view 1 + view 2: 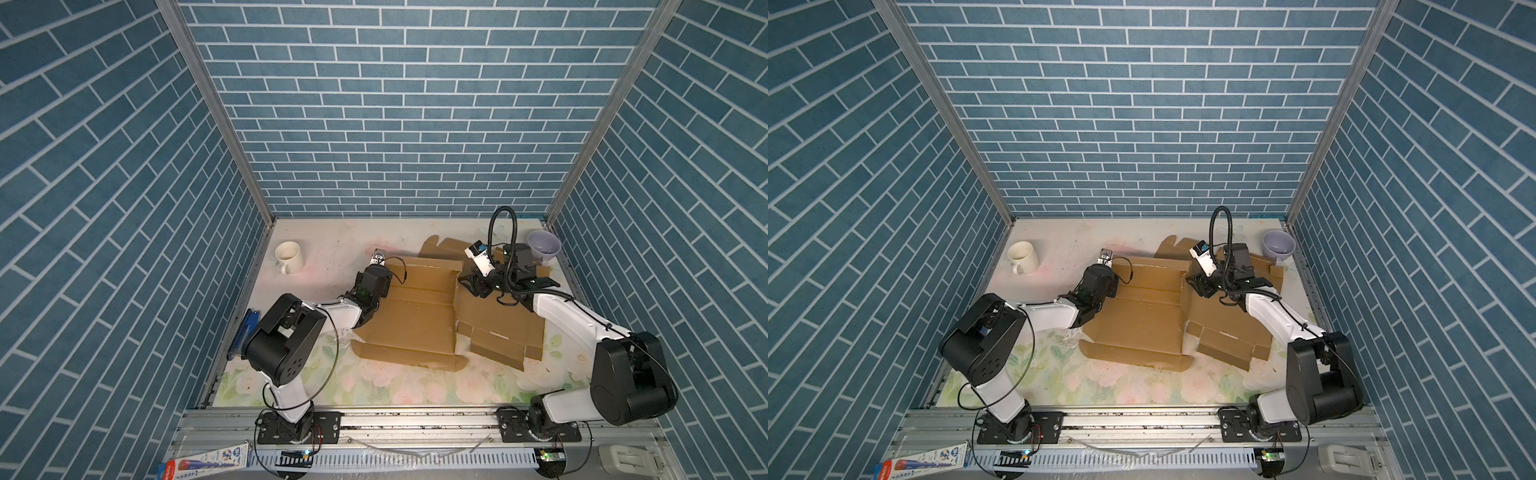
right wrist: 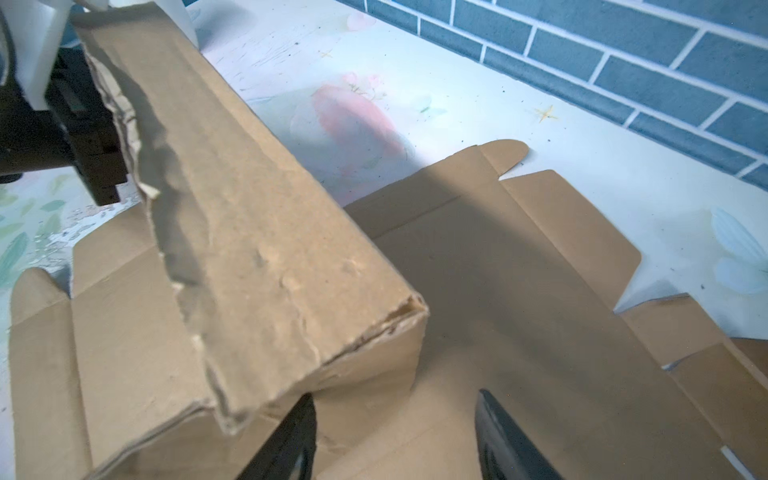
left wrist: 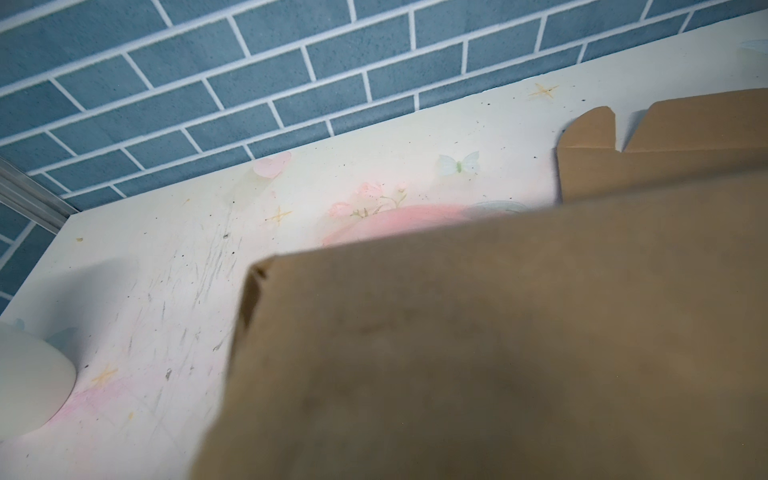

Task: Fold the paper box

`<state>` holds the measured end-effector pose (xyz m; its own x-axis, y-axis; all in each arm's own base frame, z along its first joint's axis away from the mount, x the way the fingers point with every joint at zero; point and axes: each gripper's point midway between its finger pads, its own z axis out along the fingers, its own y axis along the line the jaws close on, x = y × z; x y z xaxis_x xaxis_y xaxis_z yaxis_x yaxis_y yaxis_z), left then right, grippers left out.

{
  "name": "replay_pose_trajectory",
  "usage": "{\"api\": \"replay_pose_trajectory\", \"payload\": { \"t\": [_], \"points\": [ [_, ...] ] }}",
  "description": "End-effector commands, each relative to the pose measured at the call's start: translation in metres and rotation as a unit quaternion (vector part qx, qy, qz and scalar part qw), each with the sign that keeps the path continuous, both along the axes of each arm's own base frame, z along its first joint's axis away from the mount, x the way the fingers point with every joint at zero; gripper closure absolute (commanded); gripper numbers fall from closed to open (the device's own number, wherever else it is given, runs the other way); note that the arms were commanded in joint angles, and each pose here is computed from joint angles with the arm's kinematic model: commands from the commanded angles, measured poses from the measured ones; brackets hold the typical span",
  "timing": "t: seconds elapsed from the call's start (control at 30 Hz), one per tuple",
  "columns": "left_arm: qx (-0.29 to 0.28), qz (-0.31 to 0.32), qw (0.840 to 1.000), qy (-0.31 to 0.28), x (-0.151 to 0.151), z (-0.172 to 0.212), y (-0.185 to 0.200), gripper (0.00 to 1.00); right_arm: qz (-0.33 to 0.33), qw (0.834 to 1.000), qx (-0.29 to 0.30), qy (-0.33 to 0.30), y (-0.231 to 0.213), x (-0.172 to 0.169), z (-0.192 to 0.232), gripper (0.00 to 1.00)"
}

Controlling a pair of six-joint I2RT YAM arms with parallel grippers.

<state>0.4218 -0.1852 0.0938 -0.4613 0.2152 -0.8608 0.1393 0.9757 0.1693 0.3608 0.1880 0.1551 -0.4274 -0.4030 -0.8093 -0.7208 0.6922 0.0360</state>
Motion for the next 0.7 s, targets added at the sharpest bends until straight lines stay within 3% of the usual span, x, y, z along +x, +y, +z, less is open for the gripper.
{"api": "replay_pose_trajectory", "payload": {
  "t": [0.0,0.17,0.3,0.47,0.67],
  "points": [
    [0.039,-0.015,0.995,0.094,-0.024,-0.036,0.003,1.0,-0.029,0.999,-0.008,-0.011,0.003,0.002,-0.006,0.39],
    [0.03,0.017,0.993,0.112,-0.031,-0.038,0.018,1.0,-0.131,0.99,-0.014,0.052,-0.028,-0.013,-0.01,0.39],
    [0.025,0.018,0.992,0.124,-0.036,-0.051,0.019,1.0,-0.242,0.962,-0.002,0.13,-0.055,-0.033,-0.004,0.42],
    [0.036,0.017,0.991,0.131,-0.039,-0.056,0.022,1.0,-0.347,0.924,0.017,0.16,-0.087,-0.068,0.009,0.52],
    [0.044,0.017,0.988,0.144,-0.039,-0.059,0.022,1.0,-0.329,0.93,0.023,0.162,-0.057,-0.102,0.001,0.64]
  ]
}}
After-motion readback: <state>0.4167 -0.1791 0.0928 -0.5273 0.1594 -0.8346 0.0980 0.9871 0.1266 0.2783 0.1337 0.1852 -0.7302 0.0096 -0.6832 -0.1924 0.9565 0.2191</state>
